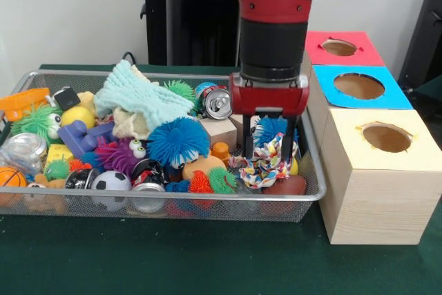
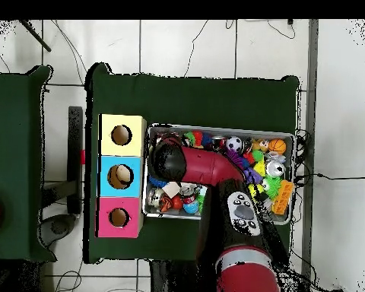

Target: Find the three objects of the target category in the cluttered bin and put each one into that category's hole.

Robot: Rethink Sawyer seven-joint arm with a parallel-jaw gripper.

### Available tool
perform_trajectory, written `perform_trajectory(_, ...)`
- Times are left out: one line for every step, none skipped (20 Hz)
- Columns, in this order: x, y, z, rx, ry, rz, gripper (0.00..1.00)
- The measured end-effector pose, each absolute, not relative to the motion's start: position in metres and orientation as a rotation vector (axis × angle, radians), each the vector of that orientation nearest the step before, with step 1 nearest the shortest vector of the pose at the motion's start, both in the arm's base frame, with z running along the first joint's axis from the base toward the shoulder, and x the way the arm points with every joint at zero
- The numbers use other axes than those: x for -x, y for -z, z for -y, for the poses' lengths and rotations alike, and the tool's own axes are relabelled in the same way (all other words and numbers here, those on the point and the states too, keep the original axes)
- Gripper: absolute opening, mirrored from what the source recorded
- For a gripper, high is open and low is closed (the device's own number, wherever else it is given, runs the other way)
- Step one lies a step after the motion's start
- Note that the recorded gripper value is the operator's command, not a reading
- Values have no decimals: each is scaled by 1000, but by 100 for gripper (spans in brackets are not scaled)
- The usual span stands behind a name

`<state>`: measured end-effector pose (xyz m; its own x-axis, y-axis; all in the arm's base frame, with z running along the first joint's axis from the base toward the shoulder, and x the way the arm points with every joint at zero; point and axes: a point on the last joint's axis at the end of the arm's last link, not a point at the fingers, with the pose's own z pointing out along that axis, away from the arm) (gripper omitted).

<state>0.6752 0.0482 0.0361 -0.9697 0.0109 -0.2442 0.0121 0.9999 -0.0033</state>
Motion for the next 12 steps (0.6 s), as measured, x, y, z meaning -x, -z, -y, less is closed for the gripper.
perform_trajectory(-674, -32, -48, -18, 7, -2895, 100)
perform_trajectory(-673, -27, -48, -19, 6, -2895, 100)
perform_trajectory(-671, -20, -48, -22, 5, -2897, 100)
perform_trajectory(-670, -16, -48, -23, 4, -2897, 100)
perform_trajectory(-668, -11, -48, -26, 2, -2899, 100)
perform_trajectory(-667, -9, -47, -27, 2, -2901, 100)
perform_trajectory(-666, -6, -47, -30, 0, -2903, 100)
perform_trajectory(-665, -3, -47, -32, -3, -2906, 100)
perform_trajectory(-663, 1, -46, -35, -6, -2912, 100)
perform_trajectory(-662, 3, -46, -37, -8, -2915, 100)
perform_trajectory(-661, 6, -46, -39, -10, -2920, 100)
perform_trajectory(-660, 7, -45, -41, -11, -2922, 100)
